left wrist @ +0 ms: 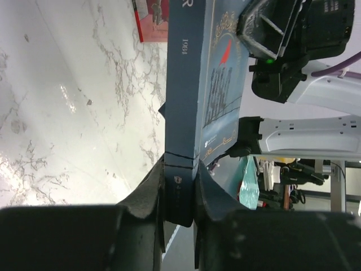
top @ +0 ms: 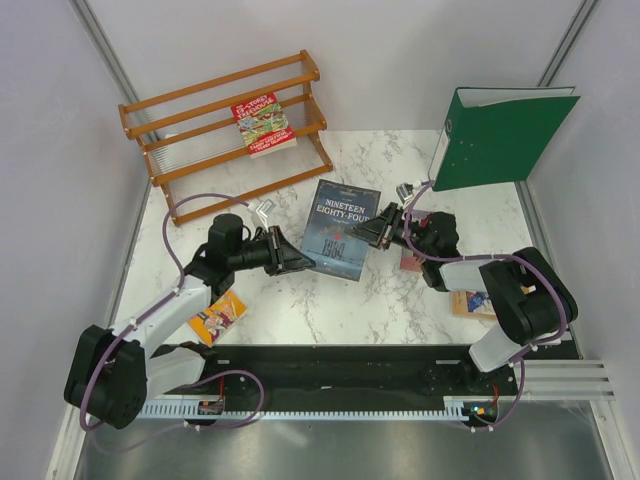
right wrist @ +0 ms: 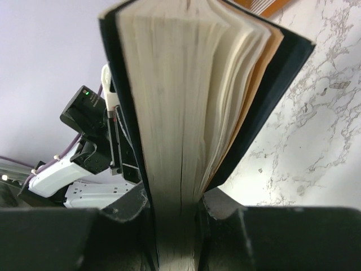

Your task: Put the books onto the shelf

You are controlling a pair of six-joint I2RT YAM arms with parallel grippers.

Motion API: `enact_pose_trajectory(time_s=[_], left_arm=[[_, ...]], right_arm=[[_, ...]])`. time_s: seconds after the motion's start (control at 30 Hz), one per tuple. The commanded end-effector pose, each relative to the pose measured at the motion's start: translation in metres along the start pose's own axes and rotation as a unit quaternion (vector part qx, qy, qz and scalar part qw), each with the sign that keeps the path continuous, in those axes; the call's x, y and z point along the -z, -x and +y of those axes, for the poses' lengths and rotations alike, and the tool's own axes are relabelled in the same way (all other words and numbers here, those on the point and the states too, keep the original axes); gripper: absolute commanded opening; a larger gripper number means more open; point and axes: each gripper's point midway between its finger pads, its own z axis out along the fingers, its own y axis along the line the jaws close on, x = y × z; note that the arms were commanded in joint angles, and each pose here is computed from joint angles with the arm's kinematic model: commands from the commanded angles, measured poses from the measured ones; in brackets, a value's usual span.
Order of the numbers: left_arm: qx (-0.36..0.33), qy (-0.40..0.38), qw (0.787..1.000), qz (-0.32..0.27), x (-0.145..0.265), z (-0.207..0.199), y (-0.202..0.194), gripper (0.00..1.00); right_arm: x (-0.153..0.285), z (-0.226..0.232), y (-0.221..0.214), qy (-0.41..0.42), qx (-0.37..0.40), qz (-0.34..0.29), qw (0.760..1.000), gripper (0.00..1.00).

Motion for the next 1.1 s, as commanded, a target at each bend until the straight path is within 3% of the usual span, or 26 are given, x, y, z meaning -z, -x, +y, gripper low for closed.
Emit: enact_pose_trajectory(time_s=[0.0, 0.1, 0.13, 0.23, 0.27, 0.33, 0.43, 0.67, 0.8, 1.07], left_arm=[[-0.007, -0.002, 1.0, 0.004, 0.007, -0.002, -0.009, 0.05], [-0.01, -0.002, 1.0, -0.004, 0.008, -0.004, -0.006, 0.02], [-0.012, -0.002, 1.0, -0.005, 0.008, -0.006, -0.005, 0.02], [-0.015, 0.004, 0.999, -0.029, 0.012, -0.011, 0.004, 0.02], [-0.012, 0.005, 0.999, -0.038, 0.013, -0.013, 0.007, 0.02], [-0.018, 0.007, 0.998, -0.066, 0.016, -0.019, 0.018, 0.02], [-0.007, 0.003, 0.995, -0.104, 0.02, -0.026, 0.031, 0.02], [0.023, -0.028, 0.975, -0.218, 0.032, -0.037, 0.067, 0.02], [0.015, -0.048, 0.966, -0.254, 0.041, -0.047, 0.09, 0.02], [-0.021, -0.106, 0.968, -0.225, 0.042, -0.074, 0.121, 0.02]], right_arm=[[-0.001, 0.035, 0.027, 0.049, 0.07, -0.049, 0.995, 0.0], [-0.001, 0.034, 0.027, 0.048, 0.072, -0.048, 0.995, 0.02], [-0.001, 0.031, 0.026, 0.044, 0.068, -0.048, 0.996, 0.21], [0.001, 0.029, 0.028, 0.035, 0.069, -0.059, 0.995, 0.47], [0.002, 0.029, 0.029, 0.032, 0.075, -0.062, 0.995, 0.61], [0.005, 0.024, 0.03, 0.019, 0.075, -0.068, 0.995, 0.74], [0.01, 0.024, 0.034, 0.004, 0.089, -0.074, 0.993, 0.85], [0.021, 0.013, 0.042, -0.062, 0.122, -0.082, 0.987, 0.93], [0.024, 0.011, 0.045, -0.08, 0.136, -0.084, 0.984, 0.96], [0.024, 0.005, 0.043, -0.083, 0.134, -0.079, 0.984, 0.96]])
